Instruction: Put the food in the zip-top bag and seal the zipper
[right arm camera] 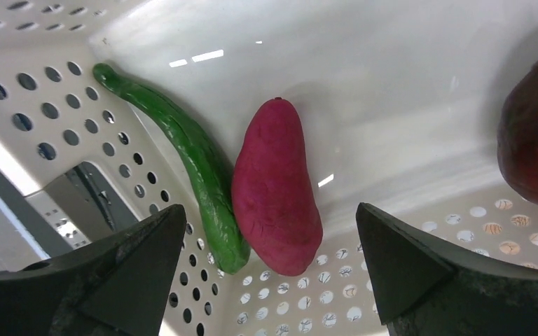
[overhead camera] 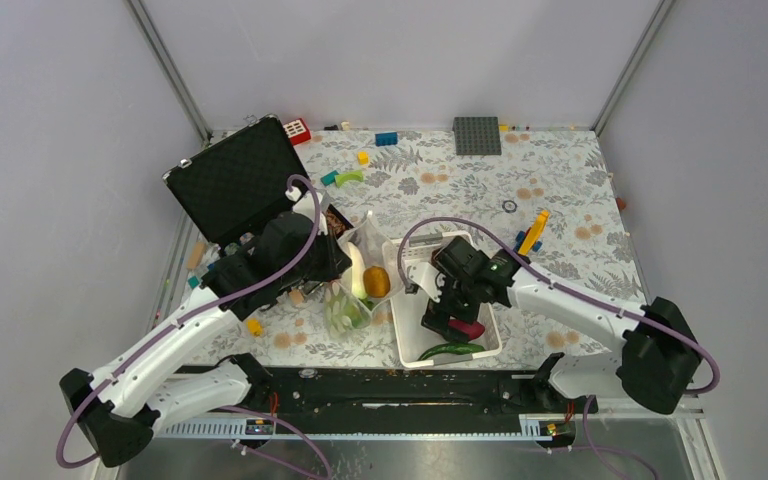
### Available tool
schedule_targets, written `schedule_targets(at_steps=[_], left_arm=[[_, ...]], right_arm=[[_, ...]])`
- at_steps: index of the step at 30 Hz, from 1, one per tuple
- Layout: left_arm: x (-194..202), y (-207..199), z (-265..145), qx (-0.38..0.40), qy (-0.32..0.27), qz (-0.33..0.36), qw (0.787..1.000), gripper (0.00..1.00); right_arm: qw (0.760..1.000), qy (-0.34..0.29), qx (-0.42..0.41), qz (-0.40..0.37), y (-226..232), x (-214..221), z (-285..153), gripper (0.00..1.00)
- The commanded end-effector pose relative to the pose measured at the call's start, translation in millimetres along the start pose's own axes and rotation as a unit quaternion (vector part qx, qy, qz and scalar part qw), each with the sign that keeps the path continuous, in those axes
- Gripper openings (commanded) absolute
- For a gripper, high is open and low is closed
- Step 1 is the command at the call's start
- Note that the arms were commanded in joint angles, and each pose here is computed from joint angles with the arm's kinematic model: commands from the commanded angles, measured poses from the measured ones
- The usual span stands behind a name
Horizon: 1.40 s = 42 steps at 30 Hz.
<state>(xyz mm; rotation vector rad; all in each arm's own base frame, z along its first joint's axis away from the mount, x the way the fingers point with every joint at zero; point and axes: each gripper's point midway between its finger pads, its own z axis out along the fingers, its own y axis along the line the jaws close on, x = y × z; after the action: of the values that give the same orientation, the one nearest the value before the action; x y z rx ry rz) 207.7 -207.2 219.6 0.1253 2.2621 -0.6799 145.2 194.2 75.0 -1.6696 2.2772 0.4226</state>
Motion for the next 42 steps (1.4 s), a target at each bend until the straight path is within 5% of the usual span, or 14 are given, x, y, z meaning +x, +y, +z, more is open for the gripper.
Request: schedule_targets(at_steps=[1,13,26,38,42], left_arm=[[-14.0,-11.6,0.6,0.023,-0.02,0.006,1.0,0.0],[-14.3,-11.9,-1.6,0.026,-0.022,0.007,0.999,0.0],[-14.4,-12.4,-1.9,0.027,-0.023,0.008,0.999,0.0],[-15.4,-13.0,-3.7,0.029,-0.025,0.007,0.999,0.0],[-15.7,-13.4,-3.9,0.029,-0.026,0.007,0.999,0.0]], right_arm=[[0.999,0.02,0.001,-0.031,-7.1,7.9,13.4,1.0],[0.993,0.118,0.005,-0.03,-16.8,29.1,38.2,0.93],[0.991,0.131,0.001,-0.027,-19.7,27.9,45.2,0.81],[0.994,0.103,0.028,-0.035,-26.3,17.9,36.8,0.43],[0.996,0.057,0.053,-0.042,-29.5,5.8,24.5,0.4]])
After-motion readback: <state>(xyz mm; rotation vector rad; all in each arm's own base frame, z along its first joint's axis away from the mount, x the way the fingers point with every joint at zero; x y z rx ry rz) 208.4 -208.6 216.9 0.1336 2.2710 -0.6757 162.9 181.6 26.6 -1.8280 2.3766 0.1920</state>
